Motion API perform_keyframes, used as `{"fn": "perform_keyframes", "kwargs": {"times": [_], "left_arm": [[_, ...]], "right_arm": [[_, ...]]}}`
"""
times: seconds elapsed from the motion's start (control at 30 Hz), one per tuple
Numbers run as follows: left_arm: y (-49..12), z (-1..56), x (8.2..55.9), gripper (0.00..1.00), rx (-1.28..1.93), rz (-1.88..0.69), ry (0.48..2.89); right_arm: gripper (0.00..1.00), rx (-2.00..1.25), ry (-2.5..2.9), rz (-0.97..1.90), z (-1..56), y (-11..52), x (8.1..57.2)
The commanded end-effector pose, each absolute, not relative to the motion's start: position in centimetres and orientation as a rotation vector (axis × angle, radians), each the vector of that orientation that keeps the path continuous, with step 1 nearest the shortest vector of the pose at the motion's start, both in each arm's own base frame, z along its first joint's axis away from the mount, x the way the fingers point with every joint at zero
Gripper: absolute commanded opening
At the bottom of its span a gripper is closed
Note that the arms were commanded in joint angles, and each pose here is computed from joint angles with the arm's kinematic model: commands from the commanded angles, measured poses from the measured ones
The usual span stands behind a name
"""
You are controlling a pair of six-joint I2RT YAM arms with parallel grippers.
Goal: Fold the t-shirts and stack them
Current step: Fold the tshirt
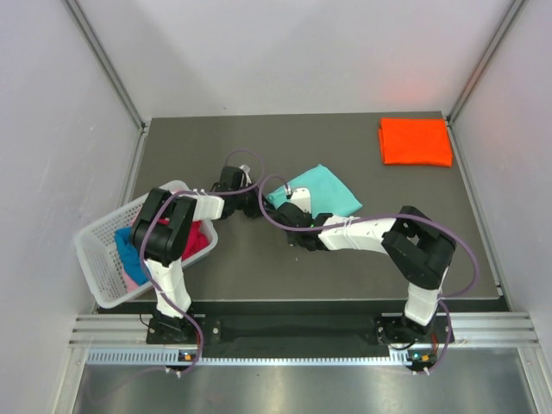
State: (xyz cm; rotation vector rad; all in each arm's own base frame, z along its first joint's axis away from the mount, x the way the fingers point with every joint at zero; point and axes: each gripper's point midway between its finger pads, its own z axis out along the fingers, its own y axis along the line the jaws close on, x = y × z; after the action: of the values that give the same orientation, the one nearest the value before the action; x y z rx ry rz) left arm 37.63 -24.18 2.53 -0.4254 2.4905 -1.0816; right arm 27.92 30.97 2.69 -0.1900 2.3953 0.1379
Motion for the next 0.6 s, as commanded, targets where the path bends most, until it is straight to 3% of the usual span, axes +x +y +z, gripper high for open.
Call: {"fn": "perform_keyframes", "kwargs": {"times": [0.0,0.57], "left_arm": [[-22.8,1.7,38.6,0.0,-0.455,-0.955,2.493],[-21.6,0.8,38.6,0.0,-0.474,-0.834,2.539]], "right_arm": [[0.0,-0.198,2.386,0.114,4.8,30.2,28.0],[0.0,-0.198,2.406,0.077,4.1,28.7,27.0]]}}
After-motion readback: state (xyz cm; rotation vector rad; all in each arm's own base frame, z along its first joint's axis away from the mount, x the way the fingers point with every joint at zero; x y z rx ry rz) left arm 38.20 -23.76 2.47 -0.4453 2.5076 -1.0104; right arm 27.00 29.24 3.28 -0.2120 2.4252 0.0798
